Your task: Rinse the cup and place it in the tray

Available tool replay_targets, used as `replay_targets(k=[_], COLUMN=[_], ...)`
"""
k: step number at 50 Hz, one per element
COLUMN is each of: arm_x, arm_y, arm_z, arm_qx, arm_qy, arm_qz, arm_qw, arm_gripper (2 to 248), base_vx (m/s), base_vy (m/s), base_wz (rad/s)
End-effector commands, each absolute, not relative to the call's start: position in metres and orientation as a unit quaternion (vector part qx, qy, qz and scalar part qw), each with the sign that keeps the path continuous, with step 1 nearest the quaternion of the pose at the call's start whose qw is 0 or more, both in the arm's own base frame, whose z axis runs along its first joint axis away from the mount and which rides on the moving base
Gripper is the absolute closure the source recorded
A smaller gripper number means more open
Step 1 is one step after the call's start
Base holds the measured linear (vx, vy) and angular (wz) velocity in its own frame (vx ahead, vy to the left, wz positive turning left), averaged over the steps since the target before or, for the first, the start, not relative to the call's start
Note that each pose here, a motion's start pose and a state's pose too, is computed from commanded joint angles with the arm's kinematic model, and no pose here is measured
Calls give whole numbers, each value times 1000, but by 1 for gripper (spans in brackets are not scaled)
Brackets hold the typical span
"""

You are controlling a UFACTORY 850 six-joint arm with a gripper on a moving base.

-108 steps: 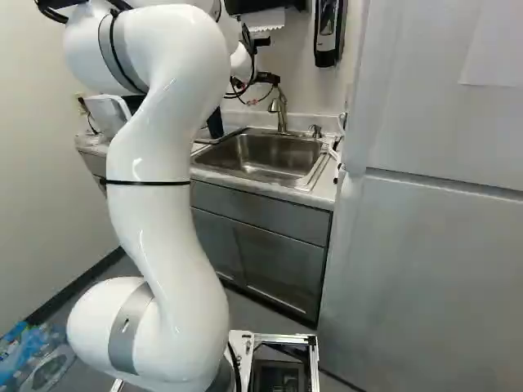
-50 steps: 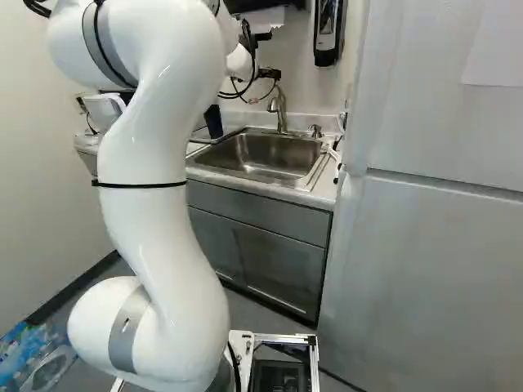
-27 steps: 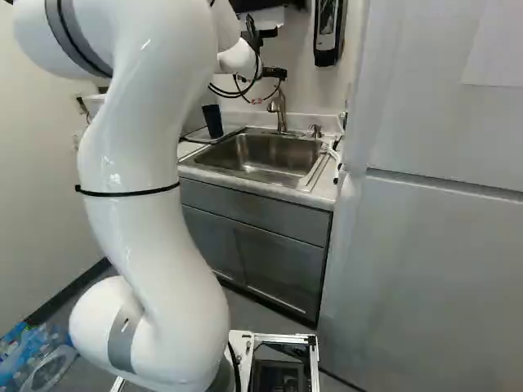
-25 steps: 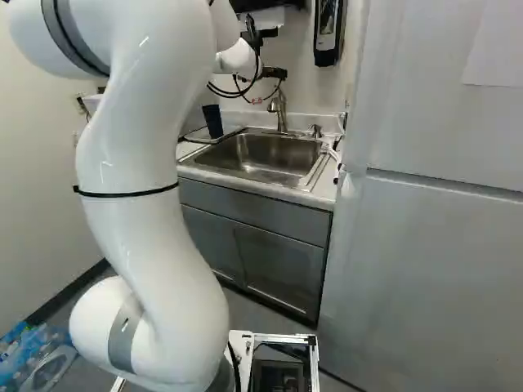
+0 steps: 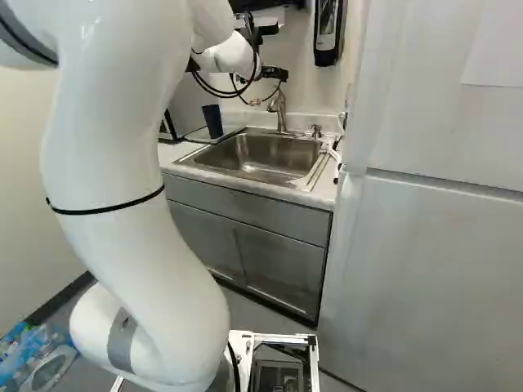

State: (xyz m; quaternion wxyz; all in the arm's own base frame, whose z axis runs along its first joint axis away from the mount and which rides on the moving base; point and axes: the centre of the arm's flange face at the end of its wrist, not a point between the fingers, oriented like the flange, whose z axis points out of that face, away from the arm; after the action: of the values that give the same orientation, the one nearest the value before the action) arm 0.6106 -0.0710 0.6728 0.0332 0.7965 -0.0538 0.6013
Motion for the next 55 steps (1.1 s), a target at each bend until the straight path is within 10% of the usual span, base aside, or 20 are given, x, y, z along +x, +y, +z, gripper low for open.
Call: replay_targets(k=[55], arm_x=[494], arm_y=[-67], arm_z=[643], arm_qx=[904], arm_qy=[-66], arm_qz=[421], arm_qw=[21], arm_gripper=[3], base_vx=[0], base_vy=[0], base_wz=[0])
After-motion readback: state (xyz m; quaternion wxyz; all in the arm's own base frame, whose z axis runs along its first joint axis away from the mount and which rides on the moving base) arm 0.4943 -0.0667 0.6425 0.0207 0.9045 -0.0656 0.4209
